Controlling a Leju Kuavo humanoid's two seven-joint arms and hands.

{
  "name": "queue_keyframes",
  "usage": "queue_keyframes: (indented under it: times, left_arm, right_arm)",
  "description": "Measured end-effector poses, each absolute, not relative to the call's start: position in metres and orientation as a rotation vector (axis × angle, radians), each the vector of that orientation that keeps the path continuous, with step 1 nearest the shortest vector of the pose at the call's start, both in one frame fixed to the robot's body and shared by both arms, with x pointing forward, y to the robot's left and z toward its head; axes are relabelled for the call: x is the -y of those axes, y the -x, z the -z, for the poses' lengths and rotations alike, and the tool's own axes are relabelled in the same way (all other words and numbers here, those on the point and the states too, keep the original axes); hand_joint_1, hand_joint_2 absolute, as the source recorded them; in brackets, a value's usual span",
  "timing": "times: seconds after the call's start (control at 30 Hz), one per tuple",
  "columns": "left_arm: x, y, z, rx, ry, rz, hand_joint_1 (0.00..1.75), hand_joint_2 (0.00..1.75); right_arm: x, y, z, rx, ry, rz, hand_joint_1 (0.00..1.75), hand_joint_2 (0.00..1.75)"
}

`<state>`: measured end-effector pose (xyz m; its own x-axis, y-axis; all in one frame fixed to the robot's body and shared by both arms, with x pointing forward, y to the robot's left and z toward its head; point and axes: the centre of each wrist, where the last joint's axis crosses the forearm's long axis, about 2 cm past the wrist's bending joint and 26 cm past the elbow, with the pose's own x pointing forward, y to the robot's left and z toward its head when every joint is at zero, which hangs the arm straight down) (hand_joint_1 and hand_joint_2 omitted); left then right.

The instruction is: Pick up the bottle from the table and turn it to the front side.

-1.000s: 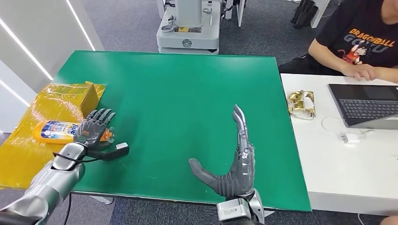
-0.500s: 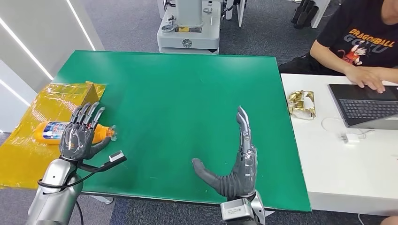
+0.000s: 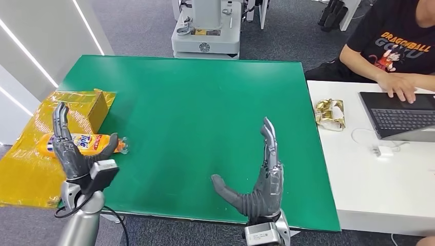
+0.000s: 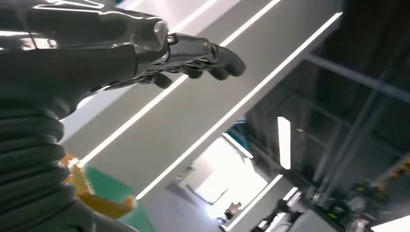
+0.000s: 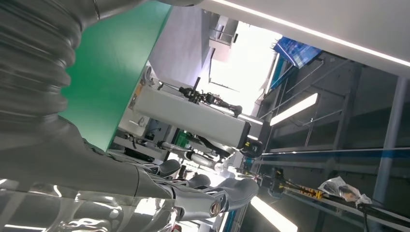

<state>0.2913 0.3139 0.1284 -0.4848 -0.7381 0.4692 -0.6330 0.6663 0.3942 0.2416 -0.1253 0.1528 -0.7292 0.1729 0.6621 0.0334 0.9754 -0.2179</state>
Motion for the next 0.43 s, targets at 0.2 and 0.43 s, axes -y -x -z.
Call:
queue_keyframes:
  times: [0.2, 0.43]
  left_arm:
    - [-0.275, -0.289, -0.133, 2.281, -0.653, -0.11, 0.0, 1.75]
    - [-0.191, -0.259, -0.146, 2.235, -0.068, -0.424, 0.0, 1.75]
  right_arm:
    - [0.128, -0.241, -0.15, 2.394, 0.131, -0.165, 0.0, 1.75]
    - [0.131, -0.24, -0.148, 2.385, 0.113, 0.022, 0.0, 1.75]
